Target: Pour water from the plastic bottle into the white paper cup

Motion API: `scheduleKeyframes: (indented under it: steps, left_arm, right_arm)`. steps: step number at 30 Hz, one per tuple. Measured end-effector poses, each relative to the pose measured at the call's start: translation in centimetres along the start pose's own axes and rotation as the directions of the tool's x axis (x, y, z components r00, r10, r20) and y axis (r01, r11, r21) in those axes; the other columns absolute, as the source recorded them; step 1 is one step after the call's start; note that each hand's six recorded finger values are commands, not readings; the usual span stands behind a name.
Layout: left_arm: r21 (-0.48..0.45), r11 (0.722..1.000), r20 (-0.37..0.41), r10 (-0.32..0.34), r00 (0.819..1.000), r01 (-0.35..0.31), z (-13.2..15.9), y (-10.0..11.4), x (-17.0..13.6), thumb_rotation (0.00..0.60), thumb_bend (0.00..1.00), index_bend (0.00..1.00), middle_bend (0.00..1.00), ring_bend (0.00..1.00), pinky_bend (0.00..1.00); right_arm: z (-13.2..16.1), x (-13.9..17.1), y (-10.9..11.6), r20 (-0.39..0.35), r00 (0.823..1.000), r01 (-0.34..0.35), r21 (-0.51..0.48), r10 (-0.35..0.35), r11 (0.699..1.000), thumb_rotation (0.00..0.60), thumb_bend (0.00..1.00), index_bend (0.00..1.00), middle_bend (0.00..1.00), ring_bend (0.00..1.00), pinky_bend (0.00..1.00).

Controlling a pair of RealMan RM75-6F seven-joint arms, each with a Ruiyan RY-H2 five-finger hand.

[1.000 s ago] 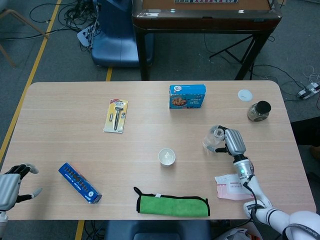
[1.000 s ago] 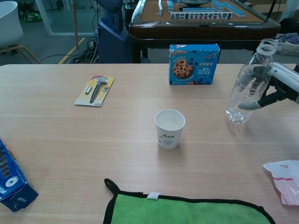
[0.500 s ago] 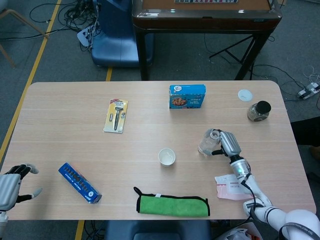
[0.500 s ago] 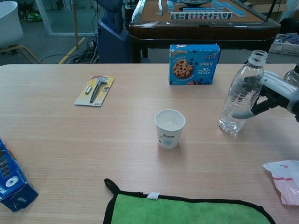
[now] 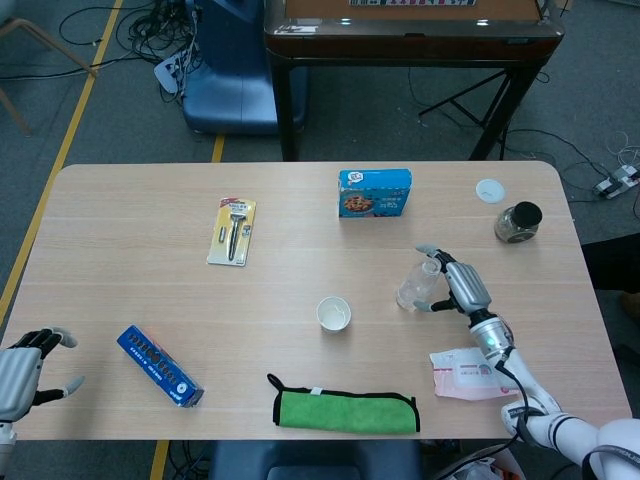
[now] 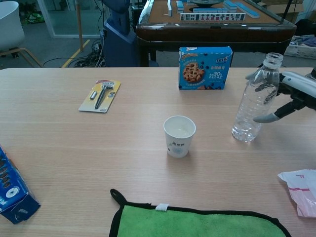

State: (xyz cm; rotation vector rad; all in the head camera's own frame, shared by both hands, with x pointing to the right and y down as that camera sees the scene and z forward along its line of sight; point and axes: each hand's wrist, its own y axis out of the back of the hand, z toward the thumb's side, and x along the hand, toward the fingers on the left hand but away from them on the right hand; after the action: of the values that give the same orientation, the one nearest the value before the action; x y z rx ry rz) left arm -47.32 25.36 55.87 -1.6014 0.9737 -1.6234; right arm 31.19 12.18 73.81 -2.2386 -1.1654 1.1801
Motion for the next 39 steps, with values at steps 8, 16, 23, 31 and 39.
scheduleKeyframes:
  steps: [8, 16, 23, 31, 39]
  left_arm:
    - [-0.003, 1.000, 0.016, -0.002, 1.000, 0.002, 0.4, -0.2, 0.1, 0.600, 0.11, 0.43, 0.34, 0.31, 0.55]
    - [-0.028, 1.000, 0.052, -0.003, 0.999, 0.004, 1.0, -0.5, 0.2, 0.600, 0.11, 0.43, 0.34, 0.31, 0.55]
    - [-0.039, 0.999, 0.071, 0.007, 0.997, -0.005, 1.3, -0.6, 0.3, 0.600, 0.11, 0.43, 0.34, 0.31, 0.58]
    - [-0.056, 0.997, 0.098, 0.052, 0.994, -0.047, 1.5, -0.4, 0.4, 0.600, 0.11, 0.43, 0.34, 0.31, 0.58]
    - [-0.071, 0.994, 0.122, 0.094, 0.988, -0.086, 1.5, -0.4, 0.5, 0.600, 0.11, 0.43, 0.34, 0.32, 0.58]
  right_arm:
    - [0.3, 2.5, 2.7, 0.006, 1.000, 0.006, 0.091, -0.006, 0.996, 0.600, 0.00, 0.14, 0.13, 0.13, 0.30]
    - [0.6, 7.4, 6.9, 0.043, 0.999, 0.023, 0.217, -0.033, 0.976, 0.600, 0.00, 0.14, 0.14, 0.13, 0.30]
    - [0.1, 12.4, 9.2, 0.100, 0.991, 0.051, 0.342, -0.091, 0.938, 0.600, 0.00, 0.14, 0.15, 0.13, 0.30]
    - [-0.9, 16.7, 9.5, 0.142, 0.979, 0.071, 0.430, -0.145, 0.900, 0.600, 0.00, 0.14, 0.17, 0.13, 0.30]
    - [-1.1, 17.7, 9.6, 0.135, 0.978, 0.080, 0.452, -0.157, 0.889, 0.600, 0.00, 0.14, 0.19, 0.13, 0.30]
